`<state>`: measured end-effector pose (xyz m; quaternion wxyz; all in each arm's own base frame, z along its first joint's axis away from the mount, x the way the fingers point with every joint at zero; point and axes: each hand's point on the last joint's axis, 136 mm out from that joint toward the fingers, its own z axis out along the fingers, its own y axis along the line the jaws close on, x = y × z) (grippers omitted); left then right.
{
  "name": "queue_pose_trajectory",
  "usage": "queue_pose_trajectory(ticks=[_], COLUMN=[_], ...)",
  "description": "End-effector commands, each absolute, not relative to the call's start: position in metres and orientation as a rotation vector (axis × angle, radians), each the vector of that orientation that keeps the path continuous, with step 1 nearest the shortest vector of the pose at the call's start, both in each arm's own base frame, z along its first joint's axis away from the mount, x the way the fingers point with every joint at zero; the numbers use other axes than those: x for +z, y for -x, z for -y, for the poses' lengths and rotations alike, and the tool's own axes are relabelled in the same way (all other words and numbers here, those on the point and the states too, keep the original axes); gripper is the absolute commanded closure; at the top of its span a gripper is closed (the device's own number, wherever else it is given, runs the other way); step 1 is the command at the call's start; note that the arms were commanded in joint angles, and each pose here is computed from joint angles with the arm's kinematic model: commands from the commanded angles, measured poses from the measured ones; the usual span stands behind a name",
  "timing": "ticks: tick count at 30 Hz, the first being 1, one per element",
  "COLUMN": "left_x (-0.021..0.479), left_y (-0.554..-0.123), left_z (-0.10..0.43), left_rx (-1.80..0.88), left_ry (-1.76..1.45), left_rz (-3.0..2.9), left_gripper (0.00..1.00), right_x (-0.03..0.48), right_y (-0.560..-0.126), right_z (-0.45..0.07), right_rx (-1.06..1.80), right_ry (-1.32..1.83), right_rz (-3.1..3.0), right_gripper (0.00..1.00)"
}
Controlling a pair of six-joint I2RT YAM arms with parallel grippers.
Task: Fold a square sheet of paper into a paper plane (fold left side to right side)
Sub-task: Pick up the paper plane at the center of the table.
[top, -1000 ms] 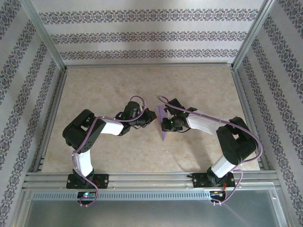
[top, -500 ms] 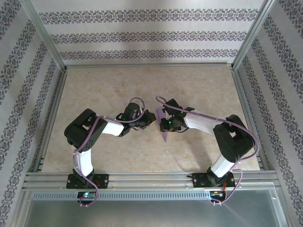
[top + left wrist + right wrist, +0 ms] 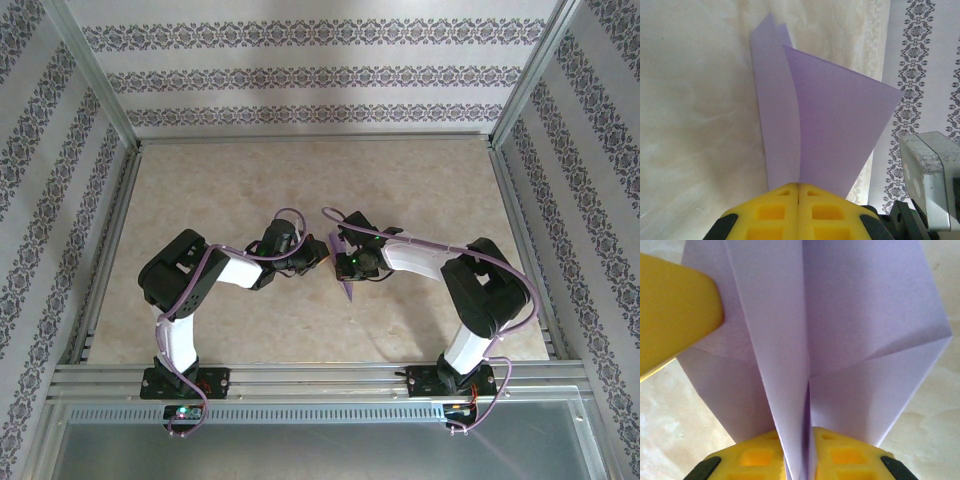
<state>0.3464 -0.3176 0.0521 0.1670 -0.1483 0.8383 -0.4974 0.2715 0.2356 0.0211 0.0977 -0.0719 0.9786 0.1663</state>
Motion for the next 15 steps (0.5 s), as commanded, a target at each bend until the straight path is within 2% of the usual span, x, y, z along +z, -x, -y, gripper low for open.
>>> queue_pose_trajectory(ticks=[1, 9, 15], left_x=[0.053, 0.054, 0.057], left_y=[-0.343, -0.343, -0.343], left_z=[0.323, 0.323, 0.323], left_rx=[-1.445, -1.447, -1.444], left_ry=[0.406, 0.401, 0.397], left_rz=[-2.368, -2.365, -2.364], left_gripper=[1.0, 1.0, 1.0], right_x=[0.02, 0.019, 0.015], right_y=[-0.273, -0.274, -0.273], right_z=[-0.233, -0.225, -0.22], right_rx=[0.419, 0.326, 0.283], right_ry=[0.251, 0.273, 0.284], right_rz=[-2.897, -2.901, -2.913], right_gripper=[0.81, 0.81, 0.85])
